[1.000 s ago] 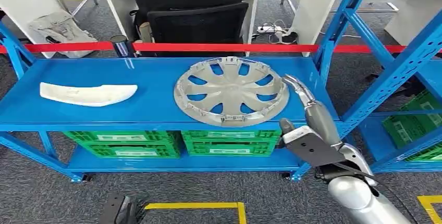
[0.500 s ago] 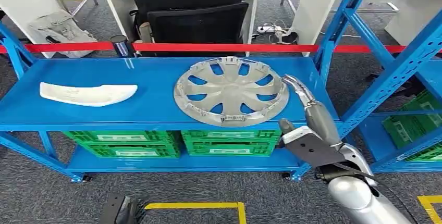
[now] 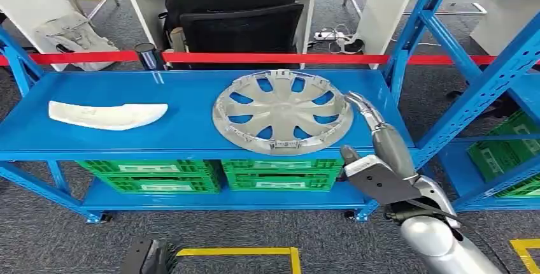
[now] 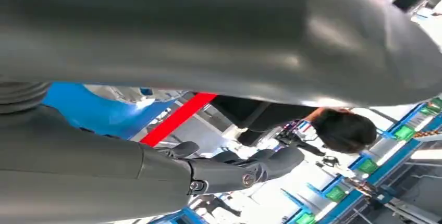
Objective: Take the parts from the cabinet and place them on the table.
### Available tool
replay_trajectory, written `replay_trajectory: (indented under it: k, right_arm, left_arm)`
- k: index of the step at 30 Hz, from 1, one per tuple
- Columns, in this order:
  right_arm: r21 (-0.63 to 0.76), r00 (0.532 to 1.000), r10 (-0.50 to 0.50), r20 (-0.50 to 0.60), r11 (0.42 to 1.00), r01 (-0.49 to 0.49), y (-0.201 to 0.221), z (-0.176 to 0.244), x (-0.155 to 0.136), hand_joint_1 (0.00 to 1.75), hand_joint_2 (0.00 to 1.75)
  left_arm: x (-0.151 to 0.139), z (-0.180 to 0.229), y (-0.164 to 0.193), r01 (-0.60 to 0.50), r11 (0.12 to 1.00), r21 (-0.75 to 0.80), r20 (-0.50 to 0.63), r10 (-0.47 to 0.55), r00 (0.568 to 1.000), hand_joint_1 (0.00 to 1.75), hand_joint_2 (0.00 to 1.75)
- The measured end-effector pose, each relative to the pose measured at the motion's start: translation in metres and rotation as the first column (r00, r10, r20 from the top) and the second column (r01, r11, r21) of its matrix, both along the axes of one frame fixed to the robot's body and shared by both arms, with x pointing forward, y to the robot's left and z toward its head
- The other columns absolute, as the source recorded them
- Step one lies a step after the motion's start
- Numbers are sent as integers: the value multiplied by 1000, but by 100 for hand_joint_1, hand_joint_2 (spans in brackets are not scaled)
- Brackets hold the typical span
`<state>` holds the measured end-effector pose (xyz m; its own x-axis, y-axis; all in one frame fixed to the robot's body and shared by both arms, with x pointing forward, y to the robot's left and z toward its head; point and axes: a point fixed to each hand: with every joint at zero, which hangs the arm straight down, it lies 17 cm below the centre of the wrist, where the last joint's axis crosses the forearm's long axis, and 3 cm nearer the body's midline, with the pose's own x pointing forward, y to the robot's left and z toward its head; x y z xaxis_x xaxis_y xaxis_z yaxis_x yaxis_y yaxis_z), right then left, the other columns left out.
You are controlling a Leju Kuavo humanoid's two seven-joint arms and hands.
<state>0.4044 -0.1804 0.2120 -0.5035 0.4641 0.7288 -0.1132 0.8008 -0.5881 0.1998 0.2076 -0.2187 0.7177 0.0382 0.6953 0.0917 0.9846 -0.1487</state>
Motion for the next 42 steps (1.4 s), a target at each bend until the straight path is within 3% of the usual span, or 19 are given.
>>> replay_trajectory:
  k: [42]
  right_arm:
    - [-8,1000,15,6,1000,-15,6,1,-1,0,0]
  left_arm:
    - [-1,0,-2,-2,1000,-4,2,2,1000,0,0]
